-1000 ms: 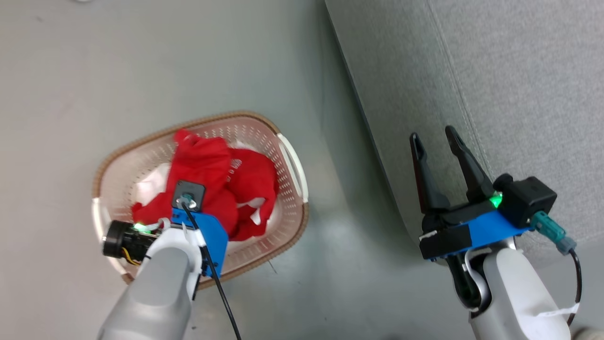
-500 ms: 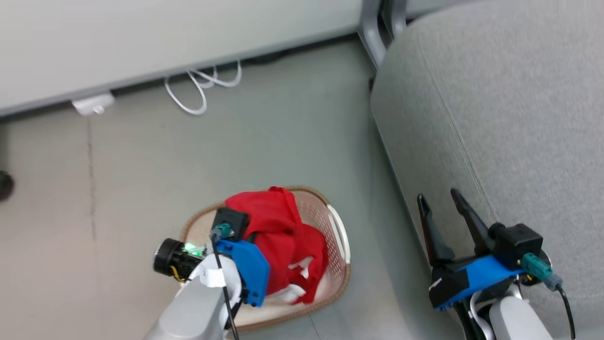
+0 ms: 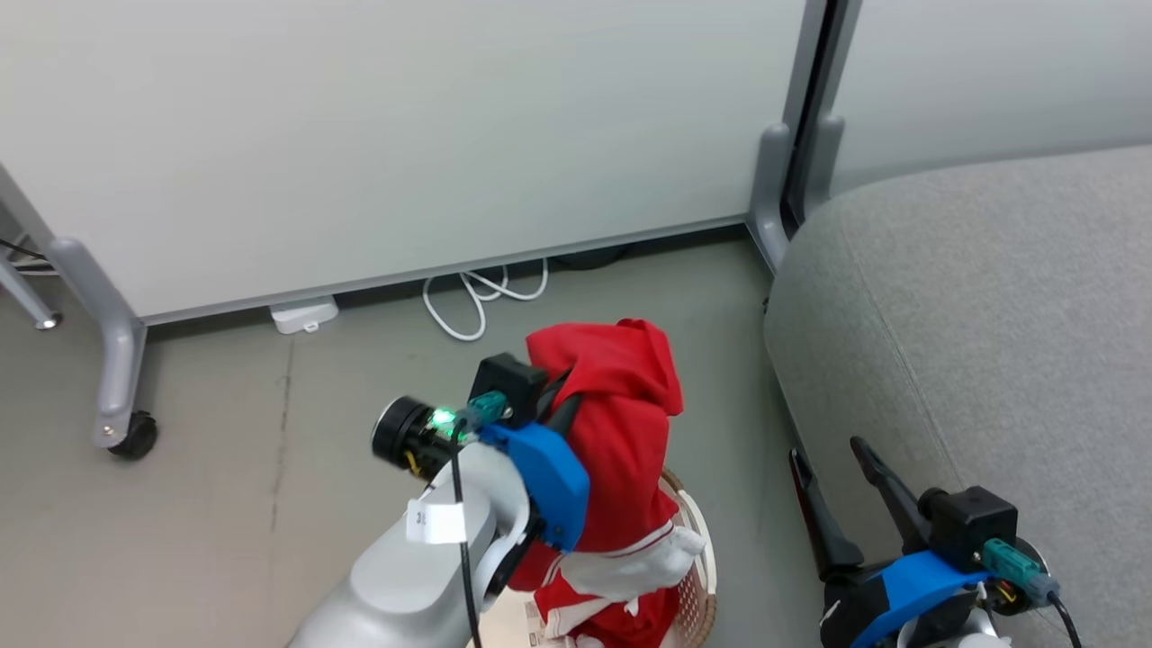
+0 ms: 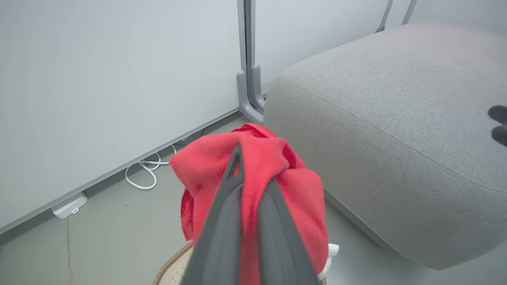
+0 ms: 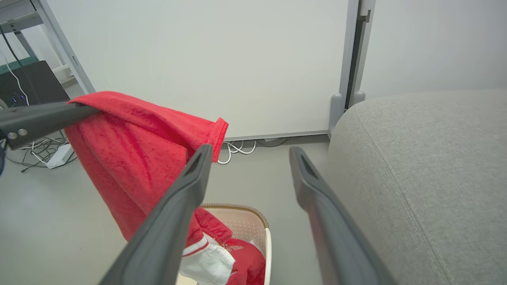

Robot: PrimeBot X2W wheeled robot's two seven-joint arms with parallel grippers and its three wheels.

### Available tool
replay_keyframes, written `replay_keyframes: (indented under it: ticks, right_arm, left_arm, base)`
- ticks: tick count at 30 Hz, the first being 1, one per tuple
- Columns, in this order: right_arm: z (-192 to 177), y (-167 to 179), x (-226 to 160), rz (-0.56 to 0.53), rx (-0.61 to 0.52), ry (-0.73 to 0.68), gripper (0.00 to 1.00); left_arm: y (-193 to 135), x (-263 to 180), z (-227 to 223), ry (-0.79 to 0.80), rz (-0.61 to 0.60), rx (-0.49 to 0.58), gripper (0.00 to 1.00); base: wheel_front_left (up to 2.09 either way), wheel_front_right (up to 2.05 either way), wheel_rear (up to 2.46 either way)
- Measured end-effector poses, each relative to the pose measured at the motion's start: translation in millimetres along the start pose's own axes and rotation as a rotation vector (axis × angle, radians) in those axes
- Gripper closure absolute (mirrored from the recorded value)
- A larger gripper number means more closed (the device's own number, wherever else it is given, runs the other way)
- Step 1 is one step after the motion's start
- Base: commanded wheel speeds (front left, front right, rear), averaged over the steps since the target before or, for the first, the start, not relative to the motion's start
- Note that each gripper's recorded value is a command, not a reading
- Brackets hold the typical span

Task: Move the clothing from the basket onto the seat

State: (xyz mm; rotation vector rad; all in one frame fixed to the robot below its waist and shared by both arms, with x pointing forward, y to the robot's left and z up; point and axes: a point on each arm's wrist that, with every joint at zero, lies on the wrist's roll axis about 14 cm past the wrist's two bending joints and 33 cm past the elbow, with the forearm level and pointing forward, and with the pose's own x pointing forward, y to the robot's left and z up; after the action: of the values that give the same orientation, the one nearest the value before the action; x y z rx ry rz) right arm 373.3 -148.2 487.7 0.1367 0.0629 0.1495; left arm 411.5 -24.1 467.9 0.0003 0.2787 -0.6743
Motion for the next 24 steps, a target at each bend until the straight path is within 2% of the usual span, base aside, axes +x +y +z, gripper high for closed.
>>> replay_keyframes:
  ticks: [13,24]
  right_arm:
    - [9.6,29.9,-5.5,0.086,-0.018,-0.011,0.0]
    - [10.6,34.1,-10.2,0.096,-0.017,-0.009,0.0]
  left_arm:
    - [-28.3,-3.8,98.6,-0.203,-0.078,0.061,1.0]
    - [-42.9,-2.7,122.5,-0.239,-0.112,0.088,1.0]
  base:
    - [0.0,0.0,0.0]
    - [0.0,0.0,0.0]
